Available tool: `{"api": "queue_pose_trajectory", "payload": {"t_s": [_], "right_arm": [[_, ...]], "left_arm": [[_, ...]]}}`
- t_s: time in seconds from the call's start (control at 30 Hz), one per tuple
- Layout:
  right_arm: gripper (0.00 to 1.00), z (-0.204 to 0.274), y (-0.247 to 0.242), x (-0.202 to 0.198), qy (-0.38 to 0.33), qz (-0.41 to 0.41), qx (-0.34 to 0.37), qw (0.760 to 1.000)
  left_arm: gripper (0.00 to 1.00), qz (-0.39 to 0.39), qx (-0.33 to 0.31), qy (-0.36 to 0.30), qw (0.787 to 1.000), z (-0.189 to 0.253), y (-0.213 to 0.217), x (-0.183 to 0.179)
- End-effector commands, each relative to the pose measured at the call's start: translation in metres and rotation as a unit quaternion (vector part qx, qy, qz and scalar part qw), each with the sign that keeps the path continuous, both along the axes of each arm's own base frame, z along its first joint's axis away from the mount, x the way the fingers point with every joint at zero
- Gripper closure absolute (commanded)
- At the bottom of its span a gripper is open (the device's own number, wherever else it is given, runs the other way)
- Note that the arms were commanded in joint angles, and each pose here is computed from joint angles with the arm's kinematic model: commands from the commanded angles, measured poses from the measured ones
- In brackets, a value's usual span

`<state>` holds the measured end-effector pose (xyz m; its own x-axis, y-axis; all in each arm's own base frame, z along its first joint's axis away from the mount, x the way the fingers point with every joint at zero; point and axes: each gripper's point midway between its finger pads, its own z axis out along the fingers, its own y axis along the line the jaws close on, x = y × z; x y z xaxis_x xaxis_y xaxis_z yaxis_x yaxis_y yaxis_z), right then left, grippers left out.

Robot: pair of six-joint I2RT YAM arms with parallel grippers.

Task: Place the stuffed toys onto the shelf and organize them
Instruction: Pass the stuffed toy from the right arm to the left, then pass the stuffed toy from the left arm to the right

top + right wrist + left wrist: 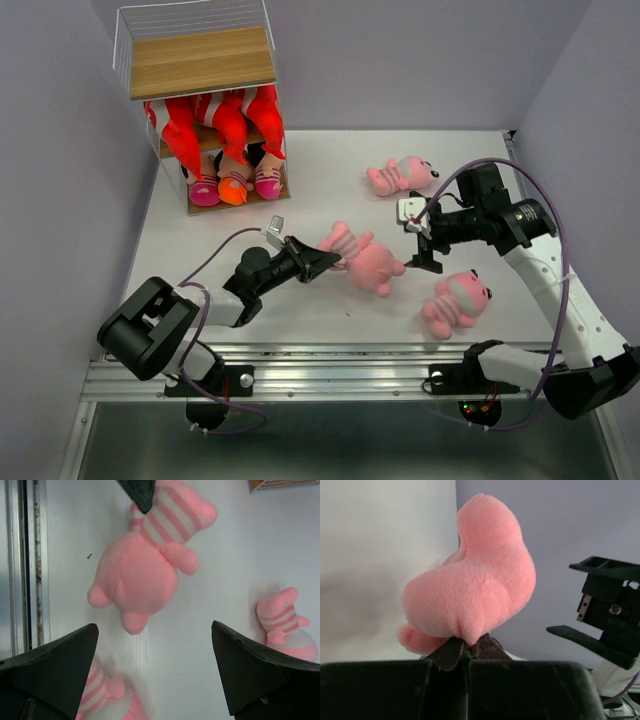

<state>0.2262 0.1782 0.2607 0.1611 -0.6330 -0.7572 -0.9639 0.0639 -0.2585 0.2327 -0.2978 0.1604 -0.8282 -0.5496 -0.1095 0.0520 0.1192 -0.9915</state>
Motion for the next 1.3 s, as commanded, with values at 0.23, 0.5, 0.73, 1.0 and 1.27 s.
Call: {"api": "queue_pose_trajectory", "payload": {"t_s": [0.23, 0.5, 0.73, 1.0, 1.27], "right_arm": [[0.00, -0.054, -0.004, -0.027, -0.061, 0.165, -0.069, 0.982], [0.00, -0.070, 0.004, -0.005, -0.133, 0.156, -0.098, 0.974], [0.19, -0.063, 0.017, 0.029, -0.157, 0.070, -0.070, 0.983], [0.90, -0.053, 0.024, 0.030, -0.118, 0.018, -0.024, 0.993], [0.99, -0.048, 0.026, 0.005, -0.023, -0.034, 0.027, 0.999]], "left_arm": [[1.00, -0.010, -0.102, 0.069, 0.992, 0.040, -0.007, 0.007], [1.00, -0.037, -0.121, 0.079, 0.989, 0.050, -0.016, 0.006], [1.00, -0.054, -0.150, 0.080, 0.984, 0.063, -0.023, 0.002], [1.00, -0.069, -0.196, 0.064, 0.976, 0.078, -0.021, -0.006], [0.70, -0.071, -0.186, 0.001, 0.980, 0.090, -0.017, -0.012]]}}
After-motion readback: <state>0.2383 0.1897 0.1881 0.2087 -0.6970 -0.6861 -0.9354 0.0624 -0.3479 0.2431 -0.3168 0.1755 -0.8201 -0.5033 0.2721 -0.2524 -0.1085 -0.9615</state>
